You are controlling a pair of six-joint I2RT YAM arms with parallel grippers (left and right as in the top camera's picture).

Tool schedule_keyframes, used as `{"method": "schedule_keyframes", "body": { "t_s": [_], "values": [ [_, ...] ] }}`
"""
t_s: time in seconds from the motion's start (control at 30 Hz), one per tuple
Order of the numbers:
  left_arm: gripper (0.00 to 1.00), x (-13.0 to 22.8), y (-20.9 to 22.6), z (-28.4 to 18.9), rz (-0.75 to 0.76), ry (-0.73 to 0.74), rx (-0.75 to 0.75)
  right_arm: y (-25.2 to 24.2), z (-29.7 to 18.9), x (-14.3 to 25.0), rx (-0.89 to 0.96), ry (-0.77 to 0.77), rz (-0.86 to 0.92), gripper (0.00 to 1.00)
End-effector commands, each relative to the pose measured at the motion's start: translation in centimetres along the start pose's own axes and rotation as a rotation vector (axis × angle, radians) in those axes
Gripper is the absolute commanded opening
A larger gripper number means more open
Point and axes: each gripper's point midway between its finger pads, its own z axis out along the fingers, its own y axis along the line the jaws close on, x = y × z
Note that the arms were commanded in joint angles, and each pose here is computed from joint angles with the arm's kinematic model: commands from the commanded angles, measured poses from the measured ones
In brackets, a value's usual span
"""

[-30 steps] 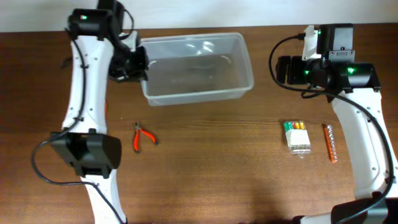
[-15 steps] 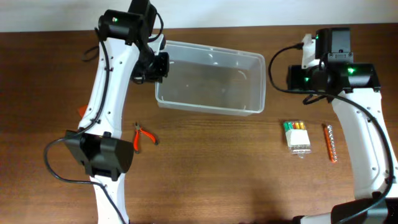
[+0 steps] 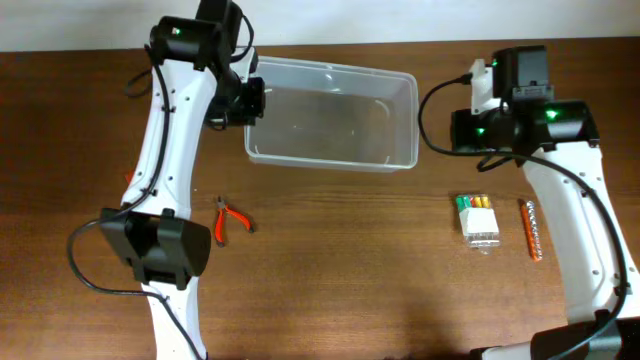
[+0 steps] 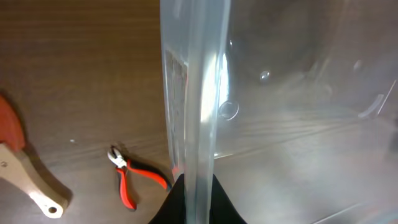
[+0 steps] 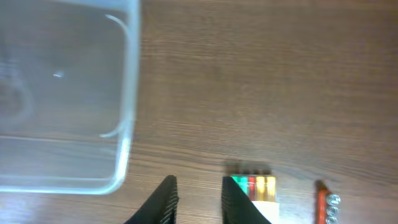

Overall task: Pack container
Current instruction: 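Slide the clear box right toward table center with the left gripper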

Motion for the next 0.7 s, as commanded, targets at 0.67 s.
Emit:
{"method": "schedule_keyframes", "body": {
  "t_s": [0.67],
  "values": [
    [0.02, 3.3, 1.0, 8.1, -0.004, 0.171, 0.026, 1.6, 0.7, 0.2, -0.026, 0.029, -0.034, 0.73]
  ]
}}
